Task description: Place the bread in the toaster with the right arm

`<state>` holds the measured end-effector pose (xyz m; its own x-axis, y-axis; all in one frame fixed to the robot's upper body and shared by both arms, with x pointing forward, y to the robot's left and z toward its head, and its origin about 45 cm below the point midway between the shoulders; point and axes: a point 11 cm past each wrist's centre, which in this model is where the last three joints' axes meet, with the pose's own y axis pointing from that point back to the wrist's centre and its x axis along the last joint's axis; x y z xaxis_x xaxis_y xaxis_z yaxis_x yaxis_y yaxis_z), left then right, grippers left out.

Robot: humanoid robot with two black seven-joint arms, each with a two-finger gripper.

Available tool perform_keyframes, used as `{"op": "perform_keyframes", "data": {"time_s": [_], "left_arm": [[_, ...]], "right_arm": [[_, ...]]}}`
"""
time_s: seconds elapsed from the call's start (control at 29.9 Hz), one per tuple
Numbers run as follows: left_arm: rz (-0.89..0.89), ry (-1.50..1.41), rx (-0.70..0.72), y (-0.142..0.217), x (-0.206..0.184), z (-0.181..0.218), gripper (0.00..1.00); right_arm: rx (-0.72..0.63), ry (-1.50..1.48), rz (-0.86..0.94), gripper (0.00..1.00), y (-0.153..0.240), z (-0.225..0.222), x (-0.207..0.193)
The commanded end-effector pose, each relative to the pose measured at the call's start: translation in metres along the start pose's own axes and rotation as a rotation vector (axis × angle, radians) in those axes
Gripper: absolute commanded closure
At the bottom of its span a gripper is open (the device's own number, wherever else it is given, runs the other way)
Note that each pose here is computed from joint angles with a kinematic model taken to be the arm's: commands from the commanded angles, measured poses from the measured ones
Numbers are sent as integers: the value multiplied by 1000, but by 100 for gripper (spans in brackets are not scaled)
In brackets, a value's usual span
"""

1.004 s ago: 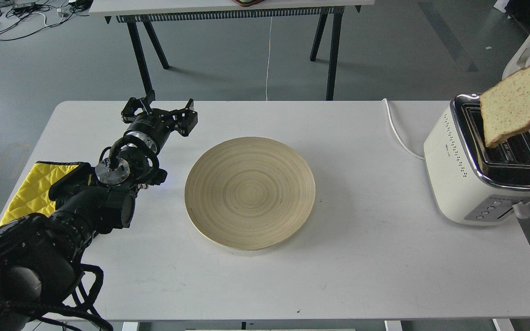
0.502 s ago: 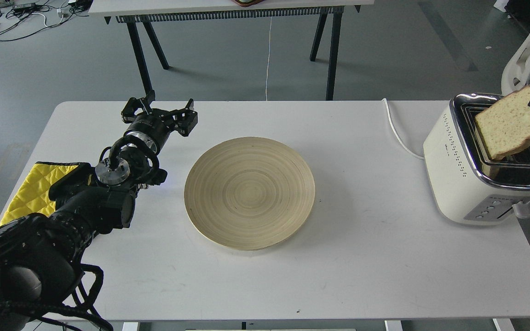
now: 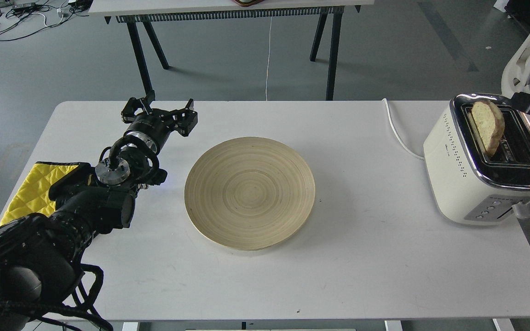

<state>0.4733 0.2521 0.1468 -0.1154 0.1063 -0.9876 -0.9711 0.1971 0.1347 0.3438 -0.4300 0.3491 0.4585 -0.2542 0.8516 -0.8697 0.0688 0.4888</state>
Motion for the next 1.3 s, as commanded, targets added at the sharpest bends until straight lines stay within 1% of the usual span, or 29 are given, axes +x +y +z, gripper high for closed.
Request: {"op": "perform_keyframes", "data": {"time_s": [0.0, 0.17, 0.23, 0.4, 0.54, 0.64, 0.77, 0.8, 0.84, 0.94, 1.04, 1.27], "left_arm": [[0, 0, 1, 0, 0, 0, 0], [0, 0, 1, 0, 0, 0, 0], [0, 0, 0, 0, 0, 0, 0], [0, 0, 0, 0, 0, 0, 0], [0, 0, 1, 0, 0, 0, 0], [0, 0, 0, 0, 0, 0, 0], [0, 0, 0, 0, 0, 0, 0], [0, -1, 2, 0, 0, 0, 0], [0, 0, 0, 0, 0, 0, 0], [0, 0, 0, 0, 0, 0, 0], [0, 0, 0, 0, 0, 0, 0], [0, 0, 1, 0, 0, 0, 0]], "right_arm": [[57, -67, 41, 8, -7, -19, 6], [253, -318, 135, 8, -17, -74, 22], [325, -418, 138, 8, -21, -91, 18], [526, -669, 89, 8, -35, -153, -4], [614, -900, 63, 8, -53, -179, -22], [668, -1091, -32, 7, -69, -199, -50], [788, -1276, -209, 6, -93, -204, -63], [822, -1329, -266, 3, -100, -202, -66], [854, -1389, -319, 1, -106, -200, -69], [910, -1528, -419, 1, -119, -187, -77], [858, -1560, -381, 1, -134, -166, -89], [816, -1582, -402, 1, -142, -169, -117]]}}
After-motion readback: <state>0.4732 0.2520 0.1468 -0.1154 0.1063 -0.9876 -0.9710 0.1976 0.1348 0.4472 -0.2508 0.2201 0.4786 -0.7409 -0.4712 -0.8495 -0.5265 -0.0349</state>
